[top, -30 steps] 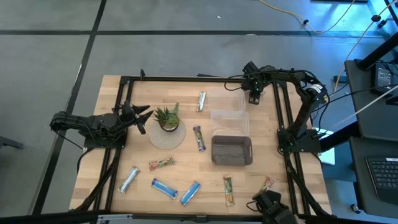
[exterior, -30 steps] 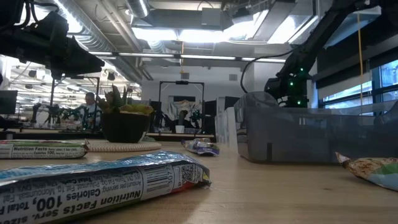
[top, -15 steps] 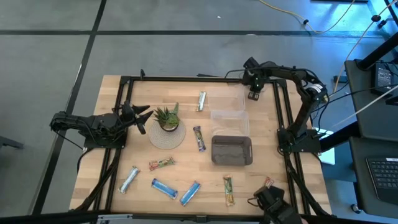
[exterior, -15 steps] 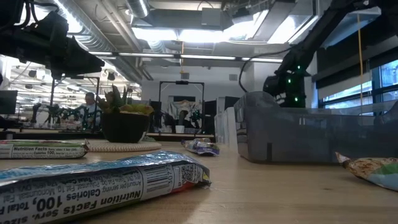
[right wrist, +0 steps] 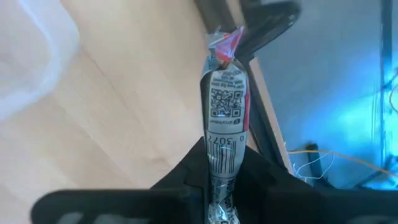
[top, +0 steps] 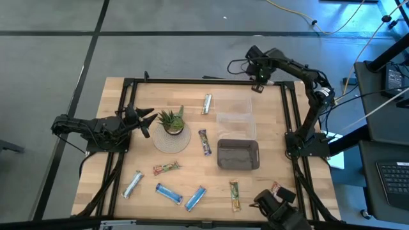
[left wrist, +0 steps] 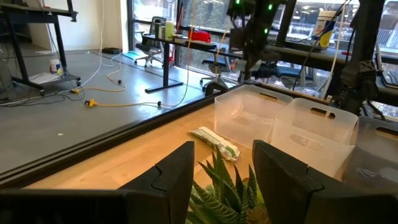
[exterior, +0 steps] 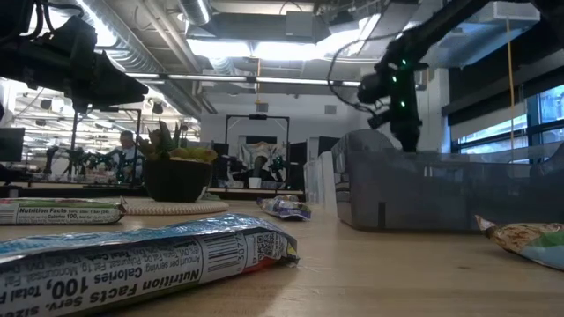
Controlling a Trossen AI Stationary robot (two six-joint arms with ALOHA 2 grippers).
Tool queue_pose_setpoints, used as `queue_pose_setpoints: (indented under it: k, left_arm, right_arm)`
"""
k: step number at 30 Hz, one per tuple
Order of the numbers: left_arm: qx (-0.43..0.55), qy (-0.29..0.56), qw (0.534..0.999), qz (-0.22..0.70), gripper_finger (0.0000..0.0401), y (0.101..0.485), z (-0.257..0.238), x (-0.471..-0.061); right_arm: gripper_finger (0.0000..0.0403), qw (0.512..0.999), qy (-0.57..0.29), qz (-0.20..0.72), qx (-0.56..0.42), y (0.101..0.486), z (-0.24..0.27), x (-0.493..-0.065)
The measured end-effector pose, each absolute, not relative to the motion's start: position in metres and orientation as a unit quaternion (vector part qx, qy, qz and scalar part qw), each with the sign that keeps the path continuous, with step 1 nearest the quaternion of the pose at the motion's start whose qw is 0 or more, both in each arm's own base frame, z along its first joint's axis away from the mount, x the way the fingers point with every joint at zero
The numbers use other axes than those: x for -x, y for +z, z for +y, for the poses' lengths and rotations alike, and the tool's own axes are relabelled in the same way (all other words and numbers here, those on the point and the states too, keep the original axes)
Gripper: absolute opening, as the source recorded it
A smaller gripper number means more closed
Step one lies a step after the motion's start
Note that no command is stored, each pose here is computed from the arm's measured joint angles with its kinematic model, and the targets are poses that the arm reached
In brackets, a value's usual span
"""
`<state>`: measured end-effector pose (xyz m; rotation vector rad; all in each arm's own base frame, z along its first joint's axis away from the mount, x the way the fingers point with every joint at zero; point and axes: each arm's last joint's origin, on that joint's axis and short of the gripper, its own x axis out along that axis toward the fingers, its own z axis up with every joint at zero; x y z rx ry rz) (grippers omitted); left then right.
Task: Pick and place Granola Bars by type
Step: Put the top red granola bar into the top transparent bin
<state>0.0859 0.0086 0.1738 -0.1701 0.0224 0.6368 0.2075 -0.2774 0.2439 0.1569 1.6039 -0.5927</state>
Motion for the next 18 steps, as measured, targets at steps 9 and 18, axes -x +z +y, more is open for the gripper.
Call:
queue_pose_setpoints:
  k: [9,18]
  left_arm:
    - [0.084,0.313,0.946,0.011,0.0157,0.174,0.009,-0.086]
    - [0.084,0.312,0.946,0.011,0.0157,0.174,0.009,-0.086]
  right_arm:
    - [0.0051,0.704,-0.244,0.664,-0.061,0.286,-0.232,-0.265]
    - [0.0051,0.762,-0.162,0.626,-0.042,0.278,-0.178,-0.321]
